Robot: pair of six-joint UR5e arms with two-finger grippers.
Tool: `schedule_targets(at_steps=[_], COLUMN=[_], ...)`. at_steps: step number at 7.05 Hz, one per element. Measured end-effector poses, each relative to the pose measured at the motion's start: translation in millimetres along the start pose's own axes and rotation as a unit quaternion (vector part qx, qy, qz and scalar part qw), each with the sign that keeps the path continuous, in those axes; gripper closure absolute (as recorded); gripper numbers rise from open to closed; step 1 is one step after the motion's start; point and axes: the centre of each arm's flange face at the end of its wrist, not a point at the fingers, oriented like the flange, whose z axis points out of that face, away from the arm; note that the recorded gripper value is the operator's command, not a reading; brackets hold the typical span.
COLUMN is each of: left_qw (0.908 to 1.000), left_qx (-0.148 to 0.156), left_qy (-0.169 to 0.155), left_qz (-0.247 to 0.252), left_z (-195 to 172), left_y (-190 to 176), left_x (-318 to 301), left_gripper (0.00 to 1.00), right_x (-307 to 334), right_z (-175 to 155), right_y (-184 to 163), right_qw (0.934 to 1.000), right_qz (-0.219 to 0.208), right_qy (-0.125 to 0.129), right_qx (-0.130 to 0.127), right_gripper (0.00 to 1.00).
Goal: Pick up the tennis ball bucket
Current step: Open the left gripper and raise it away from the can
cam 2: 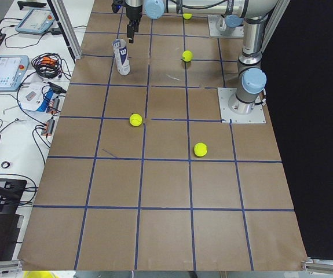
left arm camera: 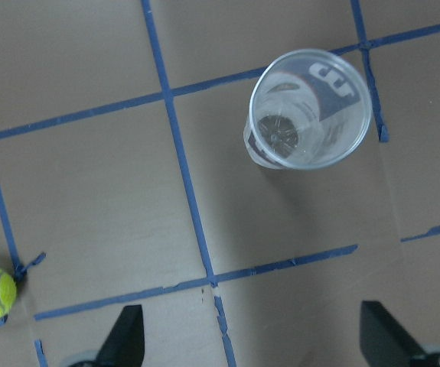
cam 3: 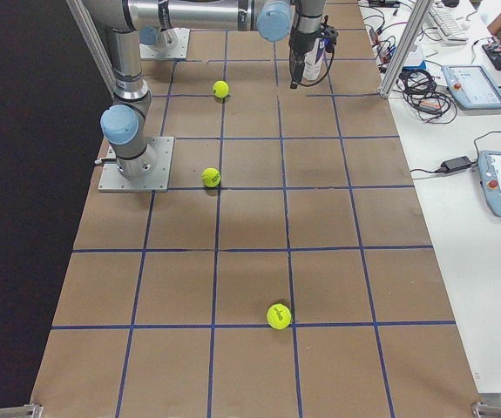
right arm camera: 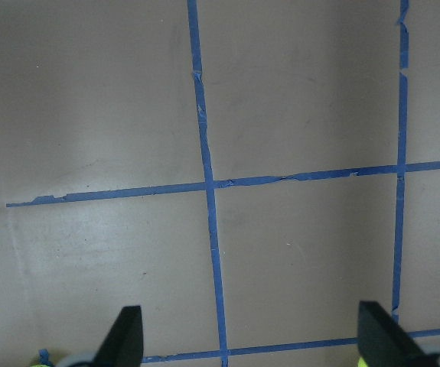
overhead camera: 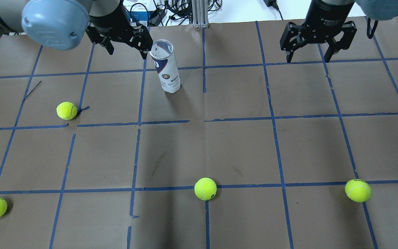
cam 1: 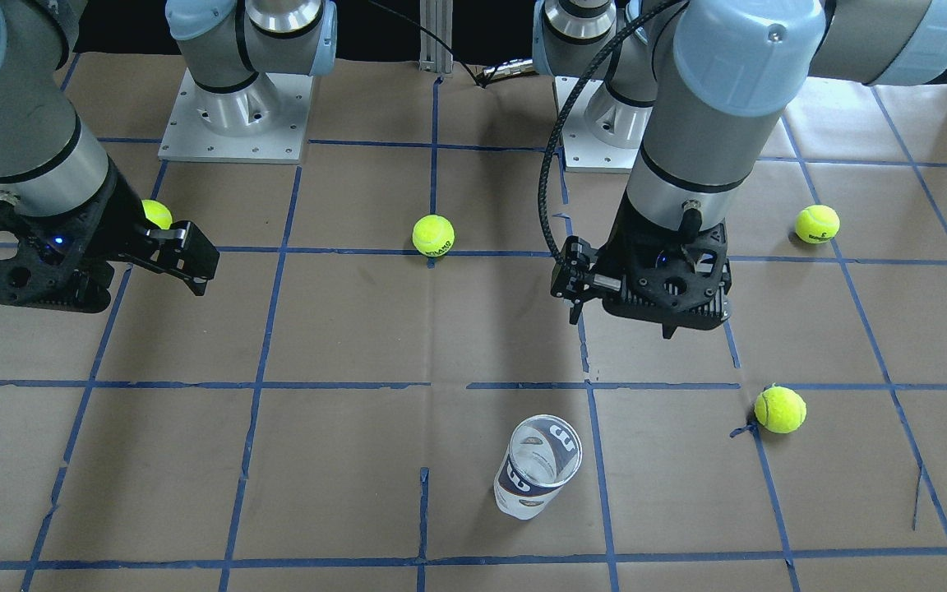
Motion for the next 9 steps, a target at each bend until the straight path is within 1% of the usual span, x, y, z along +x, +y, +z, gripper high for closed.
schedule_targets(at_steps=[1,2,3,5,6,7,8,9], left_qw=[0.9994,0.9982,0.9968,0.9951,0.9946,0.9947,0.9952,0.9955], left_qx=[-0.015,-0.033,-0.052,-0.075,-0.081,-0.078,-0.067,-0.057], left_qy=[0.001,0.001,-0.001,-0.001,0.0,0.0,0.0,0.0], left_qz=[-0.031,-0.051,-0.06,-0.064,-0.065,-0.068,-0.072,-0.076], left_z=[-4.9,-8.6,-14.6,-28.7,-27.7,-25.4,-23.8,-24.4], left_y=[19.3,33.5,42.1,48.8,50.7,50.5,48.5,47.6], left_x=[-2.0,-2.0,-3.3,-6.2,-6.6,-8.4,-11.7,-17.9], left_gripper=[0.0,0.0,0.0,0.0,0.0,0.01,0.06,0.05], right_x=[0.1,0.1,-0.1,0.0,0.2,0.3,0.2,-0.6], right_z=[0.3,0.3,0.2,0.1,0.3,0.6,0.5,-0.1], right_y=[0.0,0.0,0.1,0.0,0.0,0.0,0.0,0.1], right_qw=[1.0,1.0,1.0,1.0,1.0,1.0,1.0,1.0], right_qz=[0.0,0.0,0.0,0.0,0.0,0.0,0.0,0.0], right_qy=[0.0,0.0,0.0,0.0,0.0,0.0,0.0,0.0], right_qx=[0.0,0.0,0.0,0.0,0.0,-0.001,0.0,0.0], right_gripper=[0.0,0.0,0.0,0.0,0.0,0.0,0.0,0.0])
